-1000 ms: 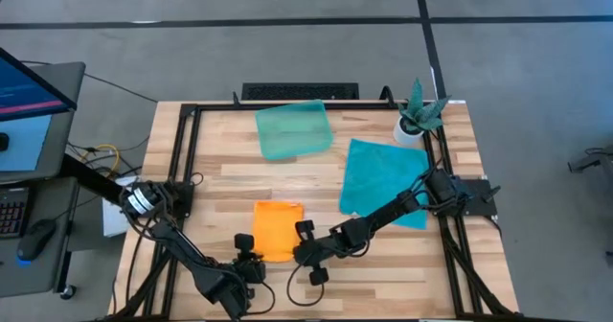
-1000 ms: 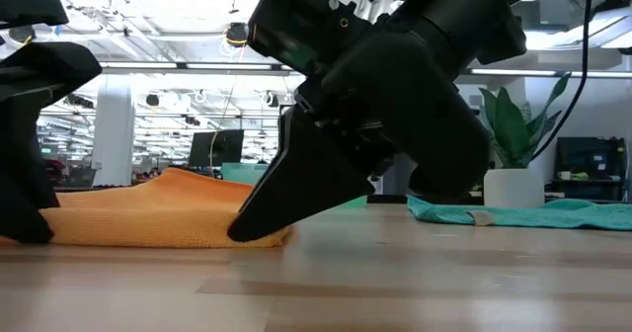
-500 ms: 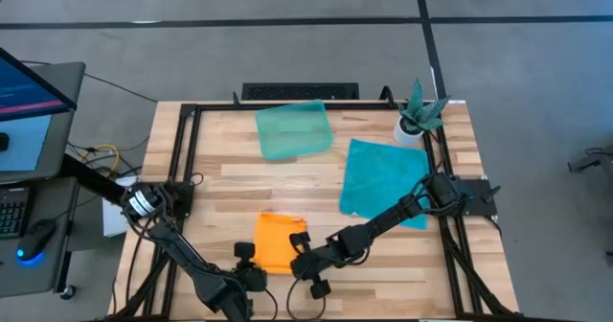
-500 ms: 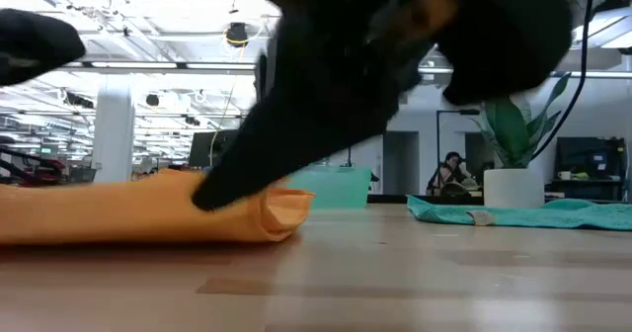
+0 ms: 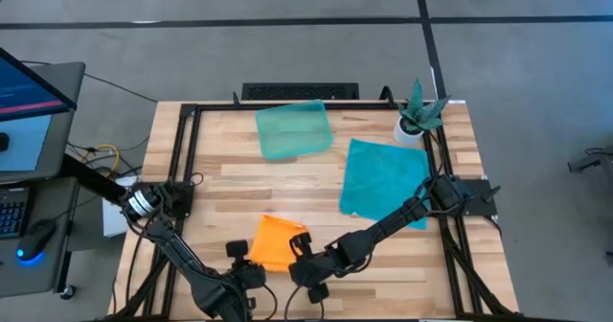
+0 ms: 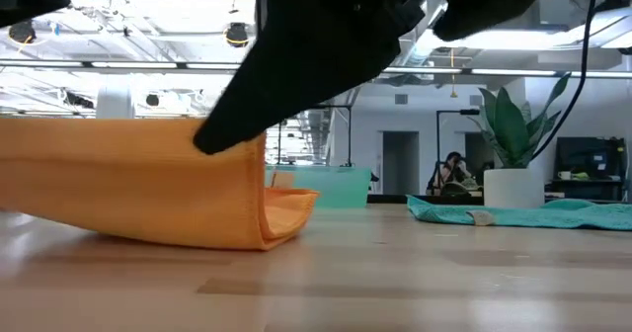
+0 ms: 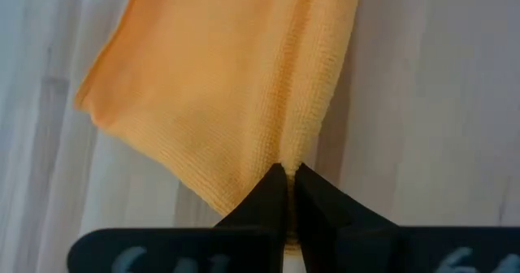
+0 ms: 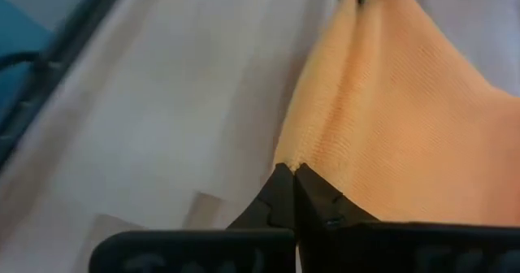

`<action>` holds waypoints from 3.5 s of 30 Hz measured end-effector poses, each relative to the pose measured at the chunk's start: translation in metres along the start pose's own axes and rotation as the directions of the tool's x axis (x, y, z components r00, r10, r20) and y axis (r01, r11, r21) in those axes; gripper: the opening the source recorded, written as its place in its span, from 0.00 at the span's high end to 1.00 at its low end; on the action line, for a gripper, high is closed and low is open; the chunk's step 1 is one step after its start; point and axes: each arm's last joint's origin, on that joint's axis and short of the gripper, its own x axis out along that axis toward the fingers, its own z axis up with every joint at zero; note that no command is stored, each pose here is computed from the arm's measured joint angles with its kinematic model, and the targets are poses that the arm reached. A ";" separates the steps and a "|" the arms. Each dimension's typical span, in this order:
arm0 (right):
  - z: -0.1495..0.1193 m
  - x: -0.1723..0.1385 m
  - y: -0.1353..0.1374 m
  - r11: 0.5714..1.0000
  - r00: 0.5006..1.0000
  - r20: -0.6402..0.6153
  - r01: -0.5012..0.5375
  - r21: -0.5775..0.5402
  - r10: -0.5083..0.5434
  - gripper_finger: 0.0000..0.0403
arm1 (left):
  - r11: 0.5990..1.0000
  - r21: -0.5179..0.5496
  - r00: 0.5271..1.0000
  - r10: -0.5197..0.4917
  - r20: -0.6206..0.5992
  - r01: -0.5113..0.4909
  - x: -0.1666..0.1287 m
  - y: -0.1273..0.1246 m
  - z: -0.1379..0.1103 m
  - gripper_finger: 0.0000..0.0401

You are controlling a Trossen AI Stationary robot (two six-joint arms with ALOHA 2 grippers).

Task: Roll microfiber towels into tight, uniform cylinder then place into a basket
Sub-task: Roll the yellow microfiber towel

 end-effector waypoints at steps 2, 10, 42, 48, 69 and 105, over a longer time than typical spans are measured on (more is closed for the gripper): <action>-0.002 0.000 -0.002 0.999 0.999 -0.020 0.038 0.015 -0.037 0.97 | 0.999 -0.038 1.000 0.018 -0.012 -0.018 0.003 0.004 0.004 0.98; -0.009 0.003 -0.020 0.988 0.988 -0.100 0.129 0.087 -0.120 0.98 | 0.987 -0.133 0.992 0.080 -0.097 -0.092 0.020 0.026 0.024 0.98; -0.016 0.013 -0.017 0.972 0.965 -0.203 -0.124 0.200 0.165 0.97 | 0.972 -0.188 0.950 -0.184 -0.253 0.138 0.041 0.025 0.037 0.98; -0.007 0.006 -0.006 0.962 0.957 -0.168 -0.204 0.180 0.234 0.98 | 0.944 -0.169 0.924 -0.316 -0.215 0.283 0.029 0.004 0.030 0.98; 0.002 0.001 0.002 0.916 0.913 -0.183 -0.314 0.250 0.364 0.97 | 0.904 -0.167 0.889 -0.420 -0.182 0.393 0.026 -0.006 0.034 0.98; -0.012 0.012 0.015 0.843 0.858 -0.160 -0.417 0.339 0.488 0.98 | 0.890 -0.177 0.859 -0.454 -0.236 0.421 0.038 0.004 0.039 0.98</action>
